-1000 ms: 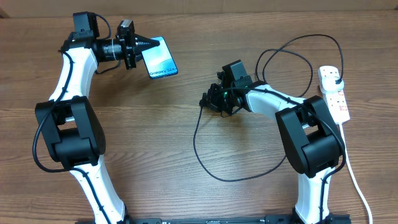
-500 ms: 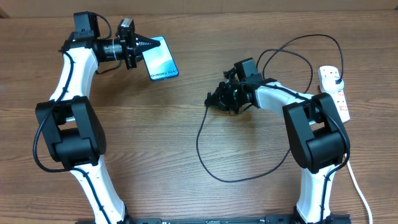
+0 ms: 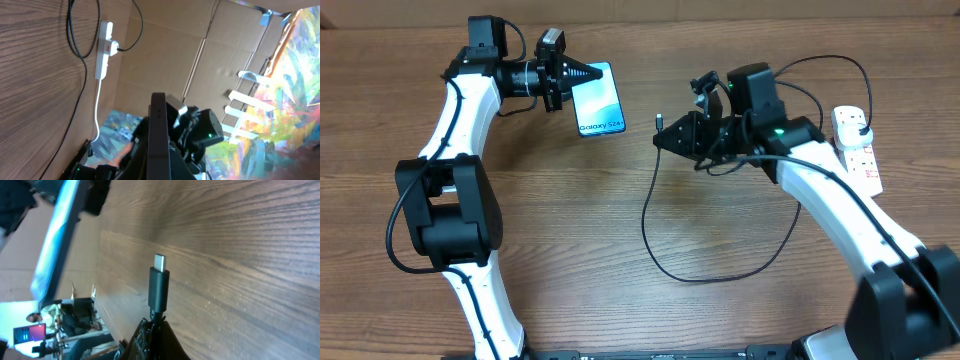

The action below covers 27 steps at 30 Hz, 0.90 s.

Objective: Plug charger to phone and switch on socket
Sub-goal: 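Lift the cable plug with the right gripper toward the phone's bottom, then push the USB-C plug up into the phone's bottom port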

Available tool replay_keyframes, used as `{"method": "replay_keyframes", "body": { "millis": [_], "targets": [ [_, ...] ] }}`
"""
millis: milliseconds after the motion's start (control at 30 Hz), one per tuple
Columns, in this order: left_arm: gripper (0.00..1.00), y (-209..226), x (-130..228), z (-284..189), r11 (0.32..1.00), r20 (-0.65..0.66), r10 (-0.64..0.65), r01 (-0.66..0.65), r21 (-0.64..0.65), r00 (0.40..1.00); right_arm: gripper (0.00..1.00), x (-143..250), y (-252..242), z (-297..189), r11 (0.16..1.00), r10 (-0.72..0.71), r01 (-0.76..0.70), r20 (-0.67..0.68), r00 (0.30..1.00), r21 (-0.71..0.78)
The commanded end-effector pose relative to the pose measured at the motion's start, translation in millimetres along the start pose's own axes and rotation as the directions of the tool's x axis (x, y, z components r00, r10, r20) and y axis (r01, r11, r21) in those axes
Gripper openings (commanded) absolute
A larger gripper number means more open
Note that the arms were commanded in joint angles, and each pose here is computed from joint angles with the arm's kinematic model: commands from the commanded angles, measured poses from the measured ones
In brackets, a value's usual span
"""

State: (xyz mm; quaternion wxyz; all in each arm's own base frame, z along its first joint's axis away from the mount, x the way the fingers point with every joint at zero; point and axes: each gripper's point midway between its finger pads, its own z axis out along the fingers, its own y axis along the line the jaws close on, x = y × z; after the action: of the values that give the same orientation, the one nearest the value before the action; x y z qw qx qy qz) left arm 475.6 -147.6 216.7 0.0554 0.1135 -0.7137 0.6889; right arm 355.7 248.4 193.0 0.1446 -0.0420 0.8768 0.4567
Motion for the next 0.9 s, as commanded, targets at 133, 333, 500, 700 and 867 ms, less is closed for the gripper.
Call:
{"method": "replay_keyframes", "body": {
  "millis": [133,333,500,700,867],
  "targets": [
    [0.04,-13.9,9.7,5.0,0.998,-0.054,0.043,-0.04,0.044,0.998,0.04,16.1,30.3,-34.3,0.996,-0.09,0.091,0.013,0.996,-0.013],
    [0.04,-14.0,13.9,17.2,0.998,-0.079,0.061,-0.058,0.04,0.995,0.04,35.8,50.7,-41.5,0.989,-0.13,0.13,0.001,0.991,-0.069],
    [0.04,-14.2,16.1,23.2,0.997,-0.092,0.071,-0.067,0.038,0.993,0.04,54.1,65.5,-31.5,0.978,-0.151,0.142,-0.045,0.988,-0.153],
    [0.04,-14.5,18.4,29.8,0.996,-0.106,0.086,-0.083,0.037,0.991,0.04,67.8,77.4,-21.1,0.973,-0.162,0.146,-0.08,0.984,-0.179],
    [0.04,-15.6,18.5,32.3,0.994,-0.11,0.108,-0.104,0.038,0.988,0.04,68.5,77.9,-20.1,0.979,-0.118,0.101,-0.088,0.989,-0.177]
  ]
}}
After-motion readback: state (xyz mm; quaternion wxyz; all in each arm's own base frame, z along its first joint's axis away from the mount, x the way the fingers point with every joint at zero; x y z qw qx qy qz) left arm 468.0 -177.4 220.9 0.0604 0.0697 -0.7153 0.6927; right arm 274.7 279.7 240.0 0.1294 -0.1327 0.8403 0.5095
